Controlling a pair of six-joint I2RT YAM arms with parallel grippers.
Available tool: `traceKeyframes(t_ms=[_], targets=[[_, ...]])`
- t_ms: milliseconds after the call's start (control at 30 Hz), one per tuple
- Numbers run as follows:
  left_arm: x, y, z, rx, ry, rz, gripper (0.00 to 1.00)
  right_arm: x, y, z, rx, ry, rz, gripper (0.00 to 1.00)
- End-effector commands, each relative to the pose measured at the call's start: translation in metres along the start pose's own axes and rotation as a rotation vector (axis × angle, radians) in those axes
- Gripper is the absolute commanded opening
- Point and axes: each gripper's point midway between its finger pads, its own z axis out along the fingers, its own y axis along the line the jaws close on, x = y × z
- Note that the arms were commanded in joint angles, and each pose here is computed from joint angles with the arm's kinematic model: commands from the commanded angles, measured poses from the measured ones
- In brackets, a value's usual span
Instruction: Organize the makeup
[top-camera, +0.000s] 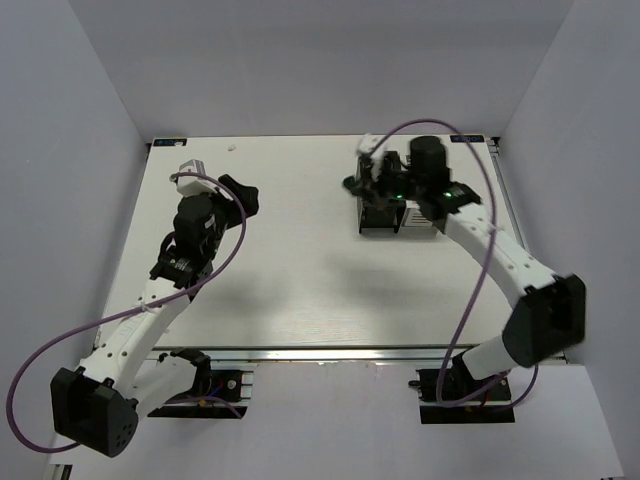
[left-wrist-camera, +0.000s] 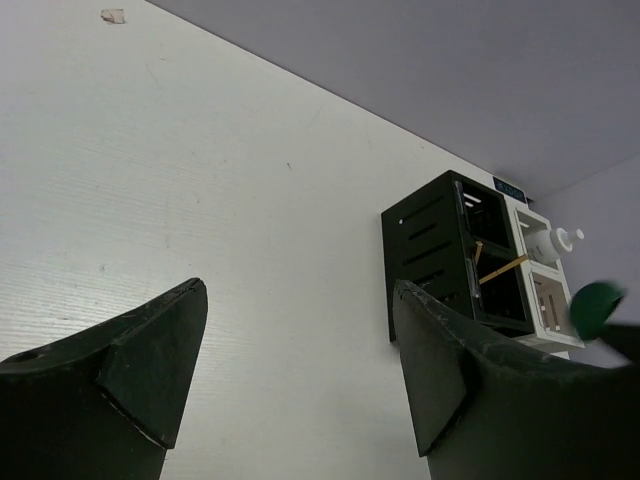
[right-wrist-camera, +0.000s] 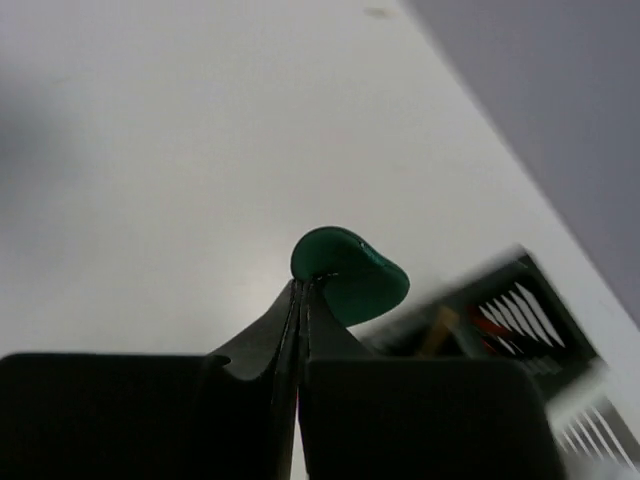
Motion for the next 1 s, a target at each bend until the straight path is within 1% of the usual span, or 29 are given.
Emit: traceKeyframes(t_ms=[0,33,67,133,167,233,333,533,667,800,900,933,967], targets=[[0.0,0.0,-0.002,0.011,-0.011,-0.011,0.84,-0.014,-0.097,-0.059,0.57,-0.184,0.101,0.0],[-0.003,-0.004,0.001,0.032,-0.026,-0.018,0.84,-0.01,-0.12,-0.086,0.696,-0.183,0.107,0.0],[-0.002,-0.008,0.002,0.052,-0.023,-0.02,0.84,0.011,-0.136,-0.103,0.806,-0.12,0.148,0.0],[0.002,-0.009,0.005,0.066,-0.012,-0.022,0.84,0.04,-0.156,-0.124,0.903,-0.042,0.245,0.0],[0.002,-0.013,0.006,0.084,-0.012,-0.024,0.84,0.065,-0.16,-0.138,0.936,0.018,0.33,0.0],[0.003,-0.015,0.008,0.094,-0.007,-0.022,0.85,0.08,-0.165,-0.15,0.956,0.055,0.39,0.0],[0.006,-0.019,0.011,0.113,0.003,-0.009,0.85,0.1,-0.156,-0.152,0.908,0.106,0.452,0.0],[0.006,-0.026,0.018,0.144,0.011,0.005,0.85,0.127,-0.141,-0.145,0.794,0.152,0.56,0.0],[0.01,-0.027,0.021,0.154,0.016,-0.003,0.85,0.138,-0.132,-0.129,0.692,0.152,0.589,0.0],[0.013,-0.028,0.022,0.158,0.023,-0.005,0.85,0.159,-0.136,-0.114,0.655,0.178,0.626,0.0],[0.012,-0.026,0.022,0.152,0.022,0.0,0.85,0.163,-0.14,-0.105,0.624,0.173,0.646,0.08],[0.012,-0.026,0.021,0.152,0.022,0.002,0.85,0.158,-0.142,-0.102,0.607,0.161,0.641,0.16],[0.011,-0.025,0.021,0.148,0.019,0.003,0.85,0.16,-0.141,-0.102,0.595,0.173,0.642,0.22]])
